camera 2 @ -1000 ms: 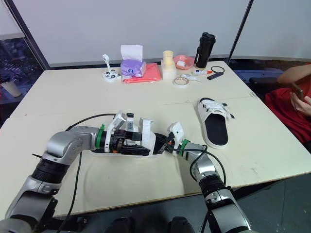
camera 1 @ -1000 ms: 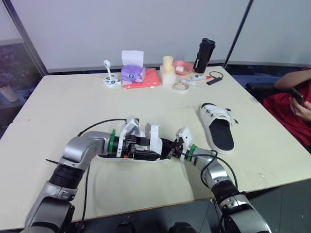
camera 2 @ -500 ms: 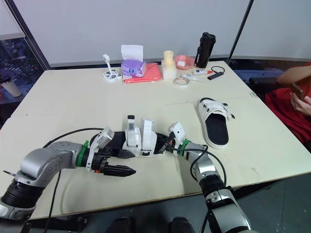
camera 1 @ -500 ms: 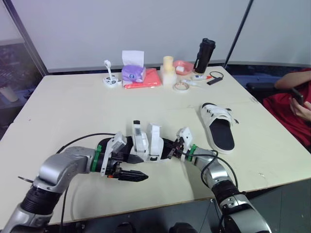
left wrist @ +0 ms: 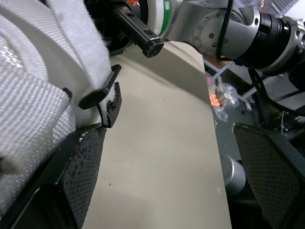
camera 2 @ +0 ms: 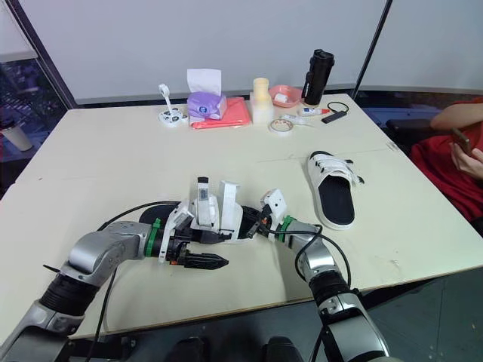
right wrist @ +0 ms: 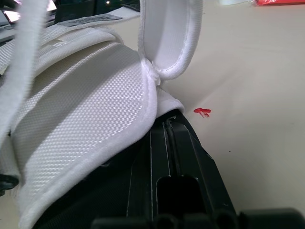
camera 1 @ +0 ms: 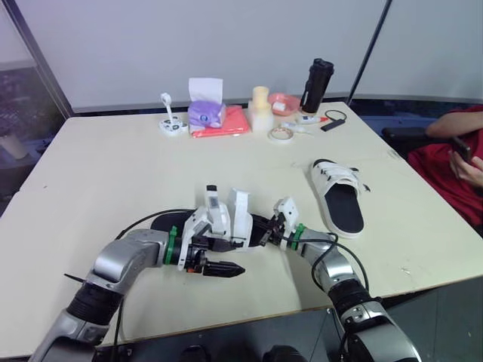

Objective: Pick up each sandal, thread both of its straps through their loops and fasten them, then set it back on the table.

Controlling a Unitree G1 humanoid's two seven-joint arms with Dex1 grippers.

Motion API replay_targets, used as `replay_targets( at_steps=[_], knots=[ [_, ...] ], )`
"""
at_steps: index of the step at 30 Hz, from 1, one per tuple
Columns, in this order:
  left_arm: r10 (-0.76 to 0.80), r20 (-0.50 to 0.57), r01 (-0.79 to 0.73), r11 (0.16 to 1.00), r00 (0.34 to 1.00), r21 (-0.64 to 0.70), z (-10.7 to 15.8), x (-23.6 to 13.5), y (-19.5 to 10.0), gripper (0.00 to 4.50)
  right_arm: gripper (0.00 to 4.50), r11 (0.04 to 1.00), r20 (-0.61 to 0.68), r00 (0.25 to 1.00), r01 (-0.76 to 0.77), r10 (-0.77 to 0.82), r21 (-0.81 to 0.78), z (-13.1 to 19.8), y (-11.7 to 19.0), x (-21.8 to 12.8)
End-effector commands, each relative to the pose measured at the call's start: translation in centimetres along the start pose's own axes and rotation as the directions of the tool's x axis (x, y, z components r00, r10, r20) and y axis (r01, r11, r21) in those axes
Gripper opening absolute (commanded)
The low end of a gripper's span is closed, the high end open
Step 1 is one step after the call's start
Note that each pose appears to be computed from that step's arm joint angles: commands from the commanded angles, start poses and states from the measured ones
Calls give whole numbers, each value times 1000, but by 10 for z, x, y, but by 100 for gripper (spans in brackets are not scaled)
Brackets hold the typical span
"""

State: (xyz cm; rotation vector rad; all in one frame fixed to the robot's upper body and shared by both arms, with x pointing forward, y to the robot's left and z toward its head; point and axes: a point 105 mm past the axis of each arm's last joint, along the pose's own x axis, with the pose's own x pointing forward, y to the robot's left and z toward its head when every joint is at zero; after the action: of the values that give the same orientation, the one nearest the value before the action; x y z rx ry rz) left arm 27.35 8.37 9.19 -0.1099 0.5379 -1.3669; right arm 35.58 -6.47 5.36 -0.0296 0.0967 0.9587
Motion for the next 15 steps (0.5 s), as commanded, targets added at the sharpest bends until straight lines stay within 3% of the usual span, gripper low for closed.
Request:
replay_targets(
  at_steps=[1, 8, 11, 15],
  knots=[
    [42, 79, -44, 999, 996, 26, 24, -1, 6, 442, 0, 968, -369, 921, 192, -123, 159, -107, -3, -45],
    [98, 133, -87, 993, 986, -83, 29, 1, 13, 442, 0, 967, -366, 922, 199, -129, 161, -107, -2, -45],
    [129, 131, -112, 986, 983, -126, 27, 1, 16, 354, 0, 967, -366, 921, 199, -129, 159, -107, -3, -44],
    [138, 130, -116, 980, 982, -162, 24, 2, 14, 150, 0, 968, -367, 922, 197, -128, 157, -107, -3, -44]
  ],
)
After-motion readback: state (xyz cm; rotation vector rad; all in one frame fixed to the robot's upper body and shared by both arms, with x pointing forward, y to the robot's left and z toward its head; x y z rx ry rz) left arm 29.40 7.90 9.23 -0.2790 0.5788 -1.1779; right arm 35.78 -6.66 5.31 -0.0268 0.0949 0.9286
